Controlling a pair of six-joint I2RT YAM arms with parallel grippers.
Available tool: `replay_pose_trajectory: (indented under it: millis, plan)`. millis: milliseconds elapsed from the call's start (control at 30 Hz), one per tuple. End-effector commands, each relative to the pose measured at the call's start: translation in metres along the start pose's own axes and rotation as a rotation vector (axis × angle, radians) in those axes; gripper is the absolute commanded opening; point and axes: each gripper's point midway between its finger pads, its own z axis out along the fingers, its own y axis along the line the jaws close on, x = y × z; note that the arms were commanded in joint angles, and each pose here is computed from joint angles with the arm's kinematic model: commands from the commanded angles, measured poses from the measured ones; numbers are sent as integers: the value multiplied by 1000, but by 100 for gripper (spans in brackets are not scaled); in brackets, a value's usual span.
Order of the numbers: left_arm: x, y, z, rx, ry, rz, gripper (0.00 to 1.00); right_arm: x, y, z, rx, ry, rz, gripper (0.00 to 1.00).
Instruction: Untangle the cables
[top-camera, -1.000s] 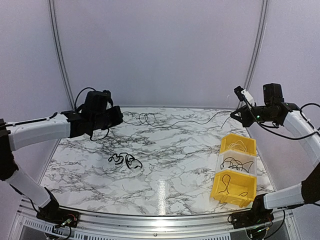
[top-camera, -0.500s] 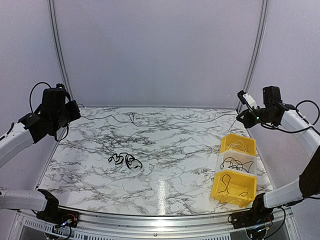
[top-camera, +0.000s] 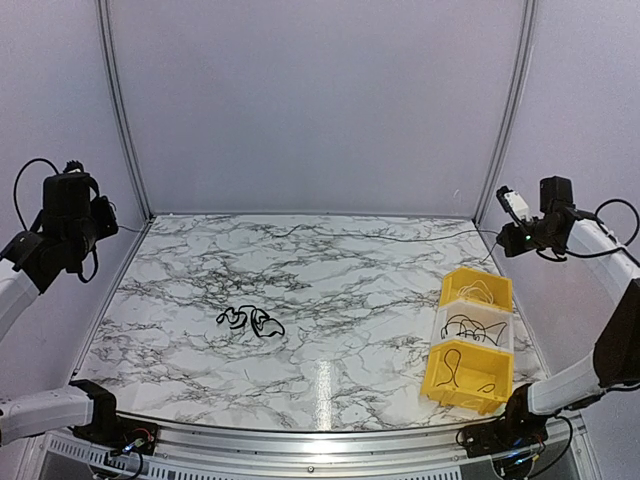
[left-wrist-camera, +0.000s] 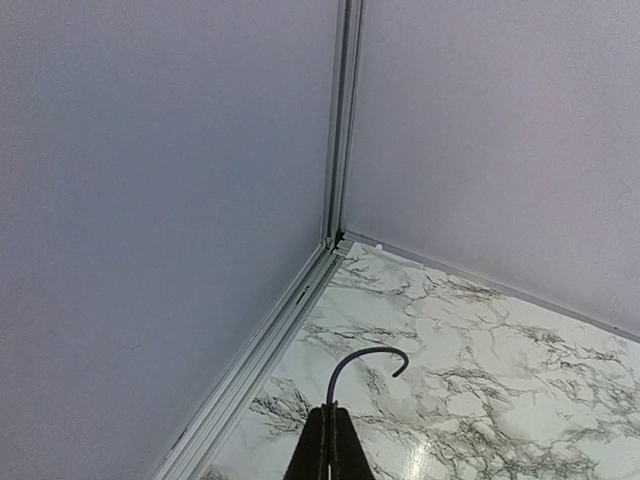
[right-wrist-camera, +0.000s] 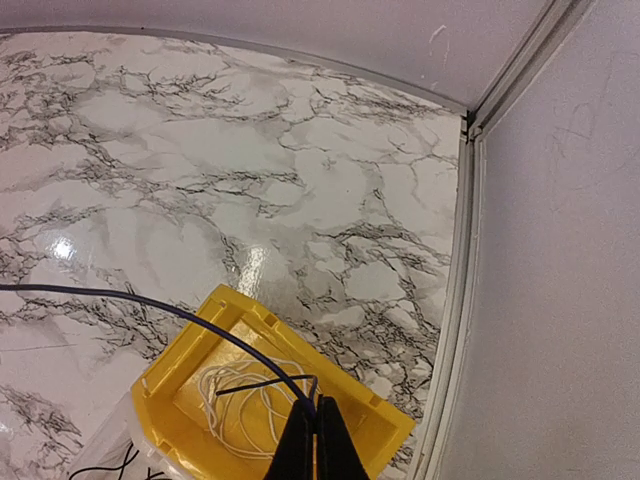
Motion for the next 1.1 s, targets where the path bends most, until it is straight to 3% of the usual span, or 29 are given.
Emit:
replay_pose_trajectory:
  millis: [0, 200, 300, 567, 800, 1067]
  plan:
    - [-10, 19, -9, -54, -20, 33, 0, 0, -17, 2, 44, -3, 16, 0]
    - [-10, 21, -13, -42, -18, 29, 0, -1, -23, -1, 66, -5, 18, 0]
    - [-9, 0, -12, 65, 10, 24, 0, -11, -14, -16, 36, -49, -26, 0]
    - [-27, -122, -56, 739, 83, -96, 0, -8, 52, -84, -160, -159, -327, 0]
    - [-45, -200, -108, 1006, 83, -61, 0, 45, 75, -99, -181, -75, -443, 0]
    - [-27, -301, -174, 1252, 127, 41, 0, 81, 96, -104, -248, -36, -483, 0]
